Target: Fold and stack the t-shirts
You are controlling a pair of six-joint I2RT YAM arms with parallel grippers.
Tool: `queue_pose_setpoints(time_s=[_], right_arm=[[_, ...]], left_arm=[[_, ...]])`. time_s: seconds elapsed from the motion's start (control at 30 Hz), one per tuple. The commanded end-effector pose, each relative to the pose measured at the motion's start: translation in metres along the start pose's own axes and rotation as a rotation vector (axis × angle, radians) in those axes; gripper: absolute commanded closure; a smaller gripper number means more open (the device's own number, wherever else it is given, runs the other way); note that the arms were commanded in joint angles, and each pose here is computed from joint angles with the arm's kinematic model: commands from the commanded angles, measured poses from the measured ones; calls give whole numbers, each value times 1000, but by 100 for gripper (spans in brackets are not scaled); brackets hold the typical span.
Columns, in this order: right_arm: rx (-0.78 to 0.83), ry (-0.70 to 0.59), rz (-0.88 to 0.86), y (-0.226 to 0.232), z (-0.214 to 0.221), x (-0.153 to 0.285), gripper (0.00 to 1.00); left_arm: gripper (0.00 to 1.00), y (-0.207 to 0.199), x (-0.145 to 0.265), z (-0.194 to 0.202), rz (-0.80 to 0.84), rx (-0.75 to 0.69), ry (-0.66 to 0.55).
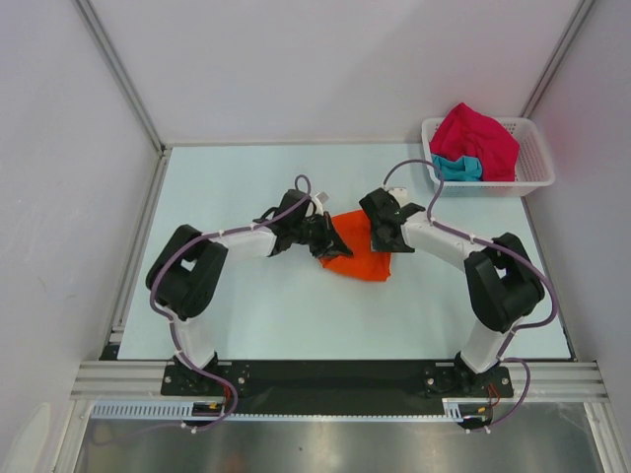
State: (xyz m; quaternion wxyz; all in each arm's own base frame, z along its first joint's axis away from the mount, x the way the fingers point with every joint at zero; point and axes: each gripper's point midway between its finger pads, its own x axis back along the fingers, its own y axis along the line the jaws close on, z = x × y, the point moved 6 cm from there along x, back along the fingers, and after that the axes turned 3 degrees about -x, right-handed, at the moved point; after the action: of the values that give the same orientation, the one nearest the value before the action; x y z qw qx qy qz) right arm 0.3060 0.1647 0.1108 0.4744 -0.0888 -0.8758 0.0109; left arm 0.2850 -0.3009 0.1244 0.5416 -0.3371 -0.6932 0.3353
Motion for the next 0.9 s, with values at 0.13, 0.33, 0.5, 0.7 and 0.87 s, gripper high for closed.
queue_pose_setpoints(time_s=[0.13,0.33,0.5,0.7,0.87], right_arm=[[-31,-70,-31,3,-15,20,35],[-7,-89,-30,12,-32,19,35],[22,-139,-44,29,-67,26,35],[37,-146,-75,52,-90,18,35],[57,-110,-96,72,-83,0,35]], left_arm=[[81,-7,4,9,40,-61,17],[50,-15,14,8,19,-97,8],[49,-6,25,22,-21,-101,34],[49,7,35,41,-56,-85,29],[49,13,39,46,-80,-83,17]])
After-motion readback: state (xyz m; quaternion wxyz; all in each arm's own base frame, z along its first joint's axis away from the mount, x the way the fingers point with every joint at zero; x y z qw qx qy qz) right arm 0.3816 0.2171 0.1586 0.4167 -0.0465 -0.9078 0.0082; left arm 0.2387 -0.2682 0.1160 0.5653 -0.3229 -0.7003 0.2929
